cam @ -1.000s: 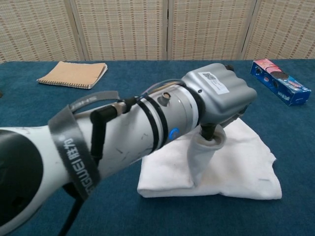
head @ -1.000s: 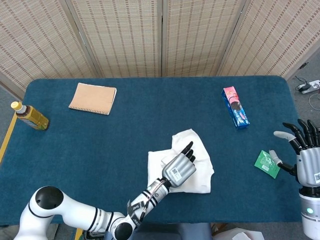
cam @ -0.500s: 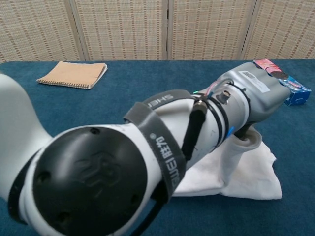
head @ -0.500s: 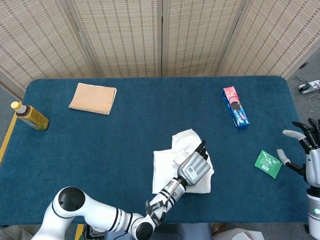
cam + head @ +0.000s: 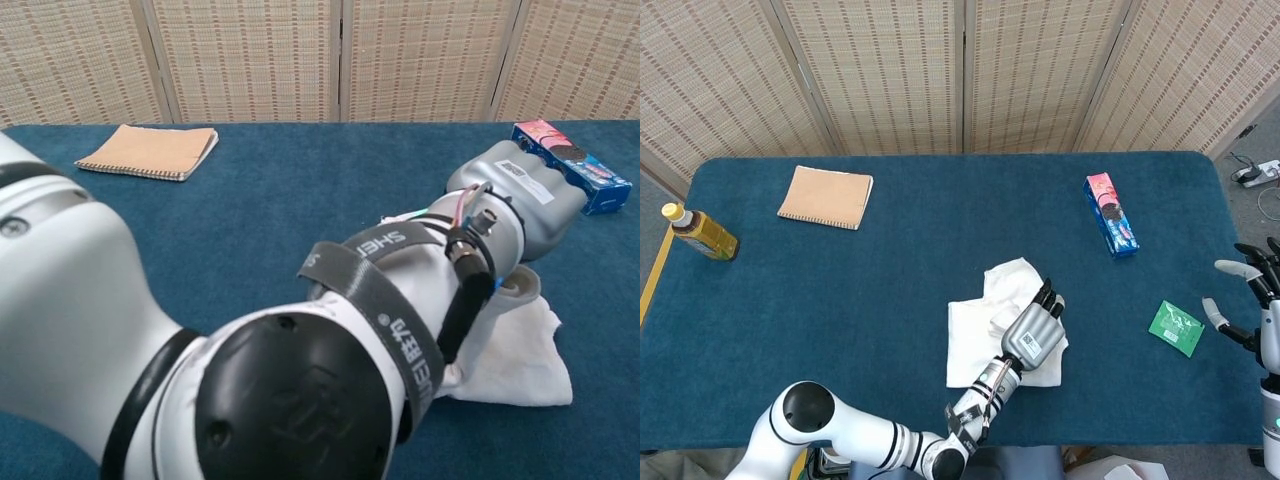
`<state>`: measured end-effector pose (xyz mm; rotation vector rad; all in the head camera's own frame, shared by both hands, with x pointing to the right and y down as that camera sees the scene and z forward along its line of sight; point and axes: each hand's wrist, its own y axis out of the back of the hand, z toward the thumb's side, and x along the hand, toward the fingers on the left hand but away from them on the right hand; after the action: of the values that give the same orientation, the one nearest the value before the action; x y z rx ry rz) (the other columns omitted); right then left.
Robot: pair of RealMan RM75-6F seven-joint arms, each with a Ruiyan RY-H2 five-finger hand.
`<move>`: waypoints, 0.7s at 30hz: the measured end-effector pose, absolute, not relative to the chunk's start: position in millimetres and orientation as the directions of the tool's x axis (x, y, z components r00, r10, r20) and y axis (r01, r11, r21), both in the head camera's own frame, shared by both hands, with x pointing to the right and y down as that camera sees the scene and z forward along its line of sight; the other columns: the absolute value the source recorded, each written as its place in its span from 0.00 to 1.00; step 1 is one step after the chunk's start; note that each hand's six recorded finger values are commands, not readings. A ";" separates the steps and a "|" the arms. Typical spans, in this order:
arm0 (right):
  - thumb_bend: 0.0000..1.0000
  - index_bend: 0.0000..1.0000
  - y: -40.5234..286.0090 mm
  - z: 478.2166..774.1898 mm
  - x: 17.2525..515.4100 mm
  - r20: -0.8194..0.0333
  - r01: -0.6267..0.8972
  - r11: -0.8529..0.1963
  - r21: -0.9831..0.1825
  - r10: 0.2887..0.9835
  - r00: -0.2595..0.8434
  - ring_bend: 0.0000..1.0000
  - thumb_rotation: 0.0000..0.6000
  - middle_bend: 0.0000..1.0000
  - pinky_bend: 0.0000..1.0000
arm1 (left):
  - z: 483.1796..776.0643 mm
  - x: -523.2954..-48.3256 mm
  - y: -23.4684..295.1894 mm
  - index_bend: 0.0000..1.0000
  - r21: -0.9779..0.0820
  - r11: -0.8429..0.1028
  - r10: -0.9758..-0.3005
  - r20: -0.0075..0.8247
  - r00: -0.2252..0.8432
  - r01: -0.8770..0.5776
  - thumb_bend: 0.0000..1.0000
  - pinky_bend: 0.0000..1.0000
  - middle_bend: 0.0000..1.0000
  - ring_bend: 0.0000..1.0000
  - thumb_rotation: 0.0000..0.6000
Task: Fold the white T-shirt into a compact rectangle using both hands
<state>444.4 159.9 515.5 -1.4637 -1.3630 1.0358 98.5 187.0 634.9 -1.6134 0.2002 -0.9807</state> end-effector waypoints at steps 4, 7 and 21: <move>0.21 0.36 159.4 515.1 443.2 -0.014 0.286 -0.031 -0.958 0.998 0.061 0.08 1.00 0.23 0.00 | 632.0 99.6 186.3 0.00 -0.880 -0.329 -0.629 0.475 0.616 0.342 0.11 0.00 0.00 0.00 1.00; 0.21 0.36 159.3 514.1 442.6 -0.010 0.288 -0.027 -0.957 0.998 0.062 0.08 1.00 0.23 0.00 | 628.4 102.3 186.3 0.00 -0.890 -0.324 -0.644 0.456 0.615 0.321 0.08 0.00 0.00 0.00 1.00; 0.21 0.37 159.1 513.9 438.3 -0.030 0.293 -0.054 -0.955 0.996 0.087 0.09 1.00 0.23 0.04 | 620.1 72.2 170.2 0.00 -0.902 -0.354 -0.685 0.431 0.587 0.249 0.07 0.00 0.00 0.00 1.00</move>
<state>438.3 159.1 513.9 -1.4962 -1.3412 1.0220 72.2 170.2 620.1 -1.6665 0.3672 -1.0124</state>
